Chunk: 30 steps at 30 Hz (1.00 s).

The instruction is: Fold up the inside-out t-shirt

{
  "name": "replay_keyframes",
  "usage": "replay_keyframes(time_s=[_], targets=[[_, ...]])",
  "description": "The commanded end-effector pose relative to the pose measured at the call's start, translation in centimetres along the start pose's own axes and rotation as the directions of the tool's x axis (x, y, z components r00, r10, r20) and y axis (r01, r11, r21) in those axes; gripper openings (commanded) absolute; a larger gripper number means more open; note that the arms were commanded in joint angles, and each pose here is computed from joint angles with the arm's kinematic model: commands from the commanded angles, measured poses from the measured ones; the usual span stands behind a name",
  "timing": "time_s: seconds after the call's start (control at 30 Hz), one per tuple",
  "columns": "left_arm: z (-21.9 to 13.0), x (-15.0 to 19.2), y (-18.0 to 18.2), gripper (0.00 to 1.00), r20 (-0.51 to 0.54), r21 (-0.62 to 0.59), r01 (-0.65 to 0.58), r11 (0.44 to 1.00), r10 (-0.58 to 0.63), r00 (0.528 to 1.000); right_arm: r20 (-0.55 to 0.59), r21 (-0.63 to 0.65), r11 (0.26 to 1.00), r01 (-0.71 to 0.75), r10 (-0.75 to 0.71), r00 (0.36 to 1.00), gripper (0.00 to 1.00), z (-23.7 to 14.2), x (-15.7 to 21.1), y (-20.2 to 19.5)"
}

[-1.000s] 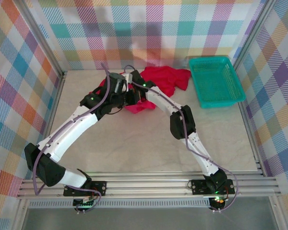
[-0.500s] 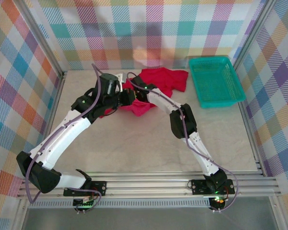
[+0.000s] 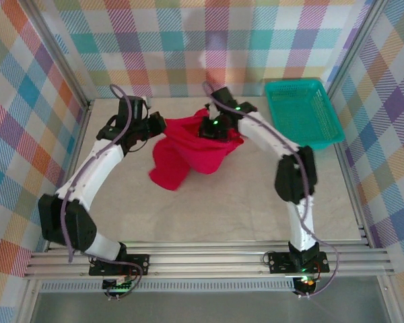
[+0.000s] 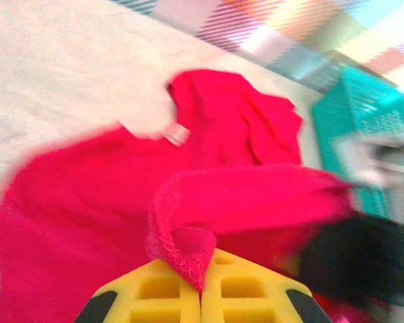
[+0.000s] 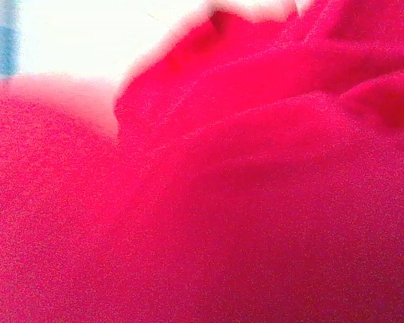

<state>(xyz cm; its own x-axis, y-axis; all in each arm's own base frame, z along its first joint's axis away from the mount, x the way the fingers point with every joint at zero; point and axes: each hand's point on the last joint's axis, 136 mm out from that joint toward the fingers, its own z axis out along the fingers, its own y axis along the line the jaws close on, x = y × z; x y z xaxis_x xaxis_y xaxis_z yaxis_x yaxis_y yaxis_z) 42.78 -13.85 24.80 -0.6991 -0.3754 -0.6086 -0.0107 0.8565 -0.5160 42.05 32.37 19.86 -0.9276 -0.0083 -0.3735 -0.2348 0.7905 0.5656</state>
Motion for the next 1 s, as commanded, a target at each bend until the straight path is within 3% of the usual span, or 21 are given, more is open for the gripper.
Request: replay_keyframes(time_s=[0.0, 0.17, 0.33, 0.63, 0.7, 0.8, 0.87, 0.93, 0.97], targets=[[2.6, 0.0, 2.7, 0.00, -0.029, -0.047, -0.018, 0.999, 0.017, 0.999, 0.114, -0.158, 0.985, 0.072, -0.055, 0.992, 0.00, -7.4, -1.3, 3.1], [6.2, 4.2, 7.2, 0.00, -0.135, -0.154, -0.026, 0.988, 0.005, 0.991, 0.273, -0.293, 0.952, 0.090, -0.007, 0.962, 0.00, -16.9, -3.5, 5.5], [7.8, 7.7, 11.8, 0.00, -0.199, -0.268, -0.028, 0.963, -0.027, 0.980, 0.362, -0.376, 0.919, 0.122, 0.025, 0.932, 0.00, -23.9, -4.3, 7.1], [5.9, 11.7, 16.2, 0.00, -0.244, -0.402, -0.007, 0.916, -0.100, 0.965, 0.520, -0.325, 0.946, 0.016, 0.164, 0.838, 0.00, -28.8, -5.0, 1.0], [5.0, 11.2, 15.8, 0.00, -0.228, -0.396, -0.008, 0.918, -0.090, 0.969, 0.507, -0.342, 0.940, -0.015, 0.198, 0.839, 0.00, -28.2, -5.2, 0.5], [3.9, 8.7, 11.8, 0.03, -0.159, -0.263, 0.023, 0.965, -0.067, 0.985, 0.441, -0.357, 0.929, -0.102, 0.263, 0.858, 0.00, -24.5, -4.9, 0.6], [2.9, 6.6, 7.7, 0.19, -0.118, -0.136, 0.017, 0.991, -0.034, 0.992, 0.410, -0.351, 0.930, -0.110, 0.258, 0.875, 0.00, -21.7, -4.5, 1.5], [1.8, 5.1, 3.8, 0.42, -0.101, -0.013, -0.002, 1.000, 0.001, 0.995, 0.341, -0.367, 0.925, -0.096, 0.230, 0.912, 0.00, -19.5, -4.1, 2.6], [1.2, 4.5, 2.1, 0.48, -0.099, 0.042, -0.011, 0.999, 0.015, 0.995, 0.310, -0.381, 0.922, -0.073, 0.202, 0.929, 0.00, -18.8, -3.8, 3.3]])
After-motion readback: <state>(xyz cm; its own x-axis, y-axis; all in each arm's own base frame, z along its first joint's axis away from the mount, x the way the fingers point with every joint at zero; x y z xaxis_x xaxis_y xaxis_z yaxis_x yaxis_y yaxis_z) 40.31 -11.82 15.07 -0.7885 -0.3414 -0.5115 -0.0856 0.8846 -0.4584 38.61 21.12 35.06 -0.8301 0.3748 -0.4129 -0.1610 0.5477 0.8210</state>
